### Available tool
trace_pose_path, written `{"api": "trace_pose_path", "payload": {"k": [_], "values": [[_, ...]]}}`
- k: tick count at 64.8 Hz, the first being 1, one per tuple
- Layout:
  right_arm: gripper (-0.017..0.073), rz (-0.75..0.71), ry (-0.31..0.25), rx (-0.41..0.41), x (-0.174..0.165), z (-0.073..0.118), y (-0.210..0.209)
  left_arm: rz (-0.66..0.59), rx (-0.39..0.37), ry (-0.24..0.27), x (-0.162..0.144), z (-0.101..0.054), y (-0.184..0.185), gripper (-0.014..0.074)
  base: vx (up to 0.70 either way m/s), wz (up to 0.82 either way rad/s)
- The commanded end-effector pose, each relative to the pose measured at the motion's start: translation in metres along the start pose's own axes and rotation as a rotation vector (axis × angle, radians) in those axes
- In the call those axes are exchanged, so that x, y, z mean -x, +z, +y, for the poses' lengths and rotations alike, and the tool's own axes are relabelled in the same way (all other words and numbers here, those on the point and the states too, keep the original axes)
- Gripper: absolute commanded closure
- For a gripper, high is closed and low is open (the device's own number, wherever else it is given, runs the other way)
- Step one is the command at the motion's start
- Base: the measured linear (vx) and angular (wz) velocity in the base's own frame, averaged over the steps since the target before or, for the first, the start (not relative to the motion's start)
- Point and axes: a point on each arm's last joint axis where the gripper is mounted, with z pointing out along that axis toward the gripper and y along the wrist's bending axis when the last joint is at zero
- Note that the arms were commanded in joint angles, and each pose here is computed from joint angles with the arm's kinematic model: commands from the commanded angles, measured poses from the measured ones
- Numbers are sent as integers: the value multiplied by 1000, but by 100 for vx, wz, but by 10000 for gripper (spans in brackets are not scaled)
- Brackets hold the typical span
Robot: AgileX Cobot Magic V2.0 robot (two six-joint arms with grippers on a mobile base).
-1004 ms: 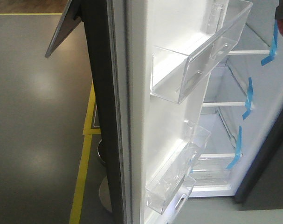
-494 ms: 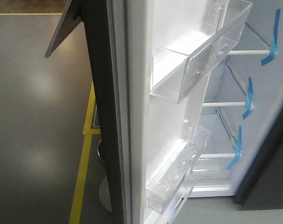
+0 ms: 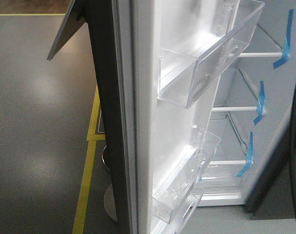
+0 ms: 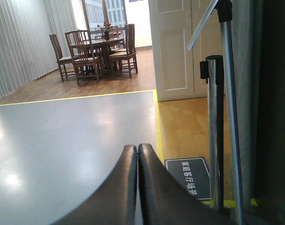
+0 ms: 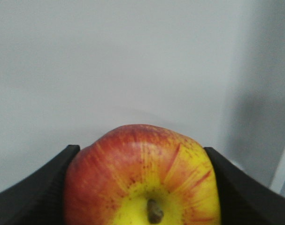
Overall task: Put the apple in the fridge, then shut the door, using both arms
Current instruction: 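Raise the right gripper with the apple toward the upper door bin, then lower the apple into the upper door bin and open the right gripper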
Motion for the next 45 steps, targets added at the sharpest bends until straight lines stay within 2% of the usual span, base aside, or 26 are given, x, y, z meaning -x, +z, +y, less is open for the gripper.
{"api": "trace_pose_path", "payload": {"k": [1,13,26,33,45], "values": [[437,-89,-18,-8,14,3,-6,-56,-20,-18,-3,-2,0,599,0,0],[326,-60,-28,-3,8,-2,1,-56,-20,-18,-3,-2,0,599,0,0],[106,-23,-40,-22,4,-5,3,-56,-20,-18,-3,-2,0,599,0,0],[18,-9,-56,-36,2,-7,3,-56,-20,-18,-3,-2,0,599,0,0],[-24,-6,-59,-38,2,-7,3,-56,-20,-18,-3,-2,0,599,0,0]]}}
